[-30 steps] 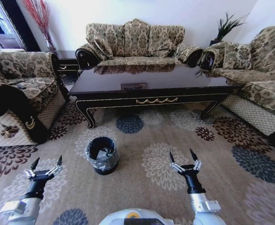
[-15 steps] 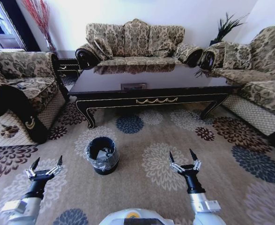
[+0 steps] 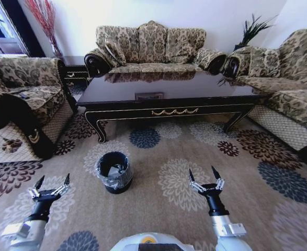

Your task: Move to the front of the table and pick up the trash from the floor, then place it into the trash bin.

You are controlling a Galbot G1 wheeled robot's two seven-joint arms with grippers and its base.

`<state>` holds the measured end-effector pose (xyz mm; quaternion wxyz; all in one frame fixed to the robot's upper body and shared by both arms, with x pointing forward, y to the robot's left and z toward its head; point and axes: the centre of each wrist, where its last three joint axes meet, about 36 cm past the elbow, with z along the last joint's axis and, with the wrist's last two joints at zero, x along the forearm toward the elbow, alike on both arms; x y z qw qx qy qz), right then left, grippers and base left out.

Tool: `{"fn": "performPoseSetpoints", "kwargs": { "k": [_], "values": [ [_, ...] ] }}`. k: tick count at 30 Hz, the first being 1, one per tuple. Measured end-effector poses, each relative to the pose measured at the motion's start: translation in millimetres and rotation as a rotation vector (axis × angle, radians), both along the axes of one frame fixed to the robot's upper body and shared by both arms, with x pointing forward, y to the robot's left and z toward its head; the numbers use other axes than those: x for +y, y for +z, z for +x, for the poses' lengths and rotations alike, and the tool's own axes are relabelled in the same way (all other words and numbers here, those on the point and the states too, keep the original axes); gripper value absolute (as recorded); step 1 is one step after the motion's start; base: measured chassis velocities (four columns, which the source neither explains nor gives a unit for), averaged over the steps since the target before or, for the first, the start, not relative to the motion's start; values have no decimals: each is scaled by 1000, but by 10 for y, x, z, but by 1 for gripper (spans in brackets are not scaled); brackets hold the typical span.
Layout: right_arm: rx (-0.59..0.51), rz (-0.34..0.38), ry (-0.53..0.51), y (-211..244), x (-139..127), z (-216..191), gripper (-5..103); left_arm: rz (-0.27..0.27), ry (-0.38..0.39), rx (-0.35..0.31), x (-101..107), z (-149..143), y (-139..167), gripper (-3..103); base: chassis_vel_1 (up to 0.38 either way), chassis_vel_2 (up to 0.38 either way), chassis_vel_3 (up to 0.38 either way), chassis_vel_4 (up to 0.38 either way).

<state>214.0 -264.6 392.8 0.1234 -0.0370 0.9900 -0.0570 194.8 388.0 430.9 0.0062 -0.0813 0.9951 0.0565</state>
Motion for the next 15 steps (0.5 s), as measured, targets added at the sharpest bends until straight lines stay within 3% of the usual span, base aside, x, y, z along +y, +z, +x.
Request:
{"fn": "performPoseSetpoints", "kwargs": {
  "k": [15],
  "values": [
    [0,0,-1,1,0,0,100,0,1,1,0,-1,0,100,110,-127,-115,119]
  ]
}}
